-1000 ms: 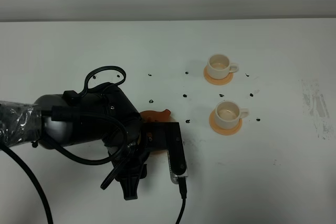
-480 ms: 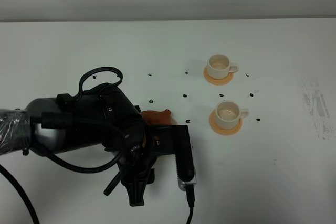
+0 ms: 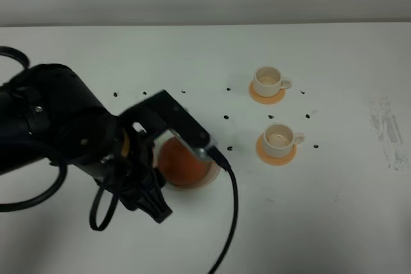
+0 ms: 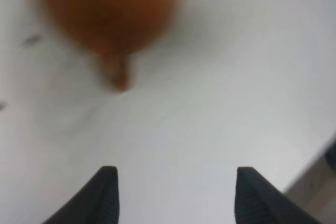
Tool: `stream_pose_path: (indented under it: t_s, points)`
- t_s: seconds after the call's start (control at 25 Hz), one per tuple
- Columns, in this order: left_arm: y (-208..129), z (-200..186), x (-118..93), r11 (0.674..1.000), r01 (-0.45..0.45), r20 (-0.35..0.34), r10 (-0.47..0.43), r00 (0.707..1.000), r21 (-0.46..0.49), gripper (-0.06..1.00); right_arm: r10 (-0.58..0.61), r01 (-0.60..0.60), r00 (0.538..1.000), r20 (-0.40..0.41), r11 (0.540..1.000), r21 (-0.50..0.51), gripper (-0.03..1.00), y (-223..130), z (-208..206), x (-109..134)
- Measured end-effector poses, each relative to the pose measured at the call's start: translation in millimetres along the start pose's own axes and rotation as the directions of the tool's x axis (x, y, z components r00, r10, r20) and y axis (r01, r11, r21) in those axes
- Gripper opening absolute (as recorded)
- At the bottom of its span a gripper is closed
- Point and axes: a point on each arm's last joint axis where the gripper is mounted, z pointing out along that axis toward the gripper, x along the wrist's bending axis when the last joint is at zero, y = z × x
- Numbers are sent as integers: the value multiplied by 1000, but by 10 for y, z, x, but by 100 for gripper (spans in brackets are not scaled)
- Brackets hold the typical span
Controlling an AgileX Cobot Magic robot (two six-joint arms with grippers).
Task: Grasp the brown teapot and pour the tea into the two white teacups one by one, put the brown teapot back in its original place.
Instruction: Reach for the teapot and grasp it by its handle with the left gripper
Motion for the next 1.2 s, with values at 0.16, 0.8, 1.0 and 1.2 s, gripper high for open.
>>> stream_pose_path:
  t_s: [0.16, 0.8, 1.0, 1.2]
  points:
    - [-34, 14, 286, 991, 134, -80, -134, 988, -4, 51, 0, 0, 1000, 0, 1000, 0, 51, 0, 0, 0]
    - [150, 666, 267, 997, -46, 10, 46, 999, -54, 51, 0, 0, 1000, 0, 1000, 0, 51, 0, 0, 0]
    - [135, 855, 231, 999, -51, 34, 52, 998, -18, 51, 0, 0, 1000, 0, 1000, 0, 51, 0, 0, 0]
    - [140, 925, 214, 999, -36, 46, 37, 998, -20, 51, 0, 0, 1000, 0, 1000, 0, 51, 0, 0, 0]
